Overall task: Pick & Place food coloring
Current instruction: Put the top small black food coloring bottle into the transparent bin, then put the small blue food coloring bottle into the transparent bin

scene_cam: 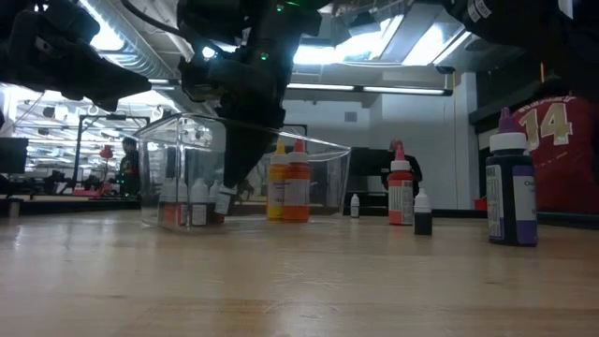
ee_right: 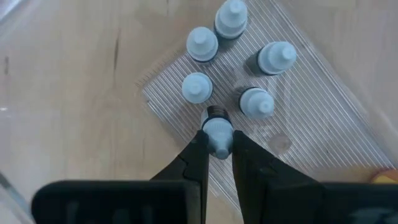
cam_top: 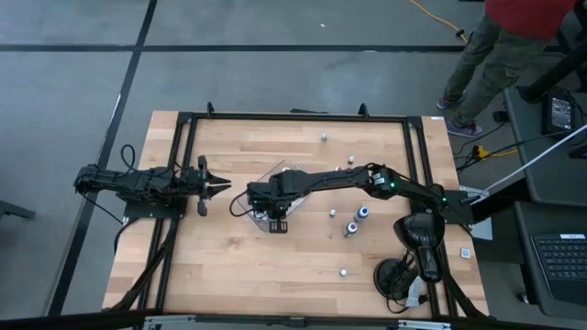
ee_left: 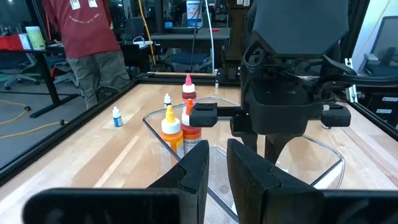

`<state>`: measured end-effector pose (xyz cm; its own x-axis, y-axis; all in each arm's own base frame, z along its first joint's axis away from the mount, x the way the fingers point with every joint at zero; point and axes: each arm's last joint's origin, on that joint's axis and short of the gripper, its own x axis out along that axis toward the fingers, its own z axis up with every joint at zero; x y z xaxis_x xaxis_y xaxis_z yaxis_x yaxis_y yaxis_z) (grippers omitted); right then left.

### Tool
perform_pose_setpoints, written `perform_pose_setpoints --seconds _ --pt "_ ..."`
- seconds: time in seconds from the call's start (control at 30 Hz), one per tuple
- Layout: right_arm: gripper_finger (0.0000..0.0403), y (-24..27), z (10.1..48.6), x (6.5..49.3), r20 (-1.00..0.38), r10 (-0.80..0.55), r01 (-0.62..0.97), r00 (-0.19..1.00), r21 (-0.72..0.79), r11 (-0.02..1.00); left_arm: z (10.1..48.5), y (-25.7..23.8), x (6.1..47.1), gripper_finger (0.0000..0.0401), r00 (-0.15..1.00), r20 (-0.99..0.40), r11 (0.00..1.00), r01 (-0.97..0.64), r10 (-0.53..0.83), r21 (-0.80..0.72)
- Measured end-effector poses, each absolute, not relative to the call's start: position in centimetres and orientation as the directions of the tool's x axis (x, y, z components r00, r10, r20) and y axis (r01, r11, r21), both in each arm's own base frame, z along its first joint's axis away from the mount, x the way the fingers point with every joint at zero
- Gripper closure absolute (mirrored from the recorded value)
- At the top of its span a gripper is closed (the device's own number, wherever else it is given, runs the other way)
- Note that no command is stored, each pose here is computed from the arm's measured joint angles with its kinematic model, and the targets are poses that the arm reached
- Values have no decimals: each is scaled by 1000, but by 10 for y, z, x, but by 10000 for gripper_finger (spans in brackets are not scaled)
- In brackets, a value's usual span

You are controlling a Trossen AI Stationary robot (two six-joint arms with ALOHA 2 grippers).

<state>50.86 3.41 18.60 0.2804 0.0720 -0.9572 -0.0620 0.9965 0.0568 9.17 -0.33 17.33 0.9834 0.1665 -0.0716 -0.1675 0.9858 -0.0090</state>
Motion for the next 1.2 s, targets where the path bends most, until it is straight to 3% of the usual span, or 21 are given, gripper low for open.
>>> perform_pose_setpoints --seconds 0.37,0.87,1.07,1.2 --pt "291 34 186 509 -957 72 -88 281 49 995 173 -3 92 343 983 -72 986 -168 166 -9" --pt "287 29 202 505 -960 50 -96 277 24 995 173 -3 92 345 983 -72 986 -168 167 -9" --pt "285 19 226 498 -950 -10 -14 312 -15 1000 173 -3 92 343 983 -72 986 -168 166 -9" --pt "261 7 236 496 -942 -20 37 335 -8 999 173 -3 92 347 983 -72 986 -167 166 -9"
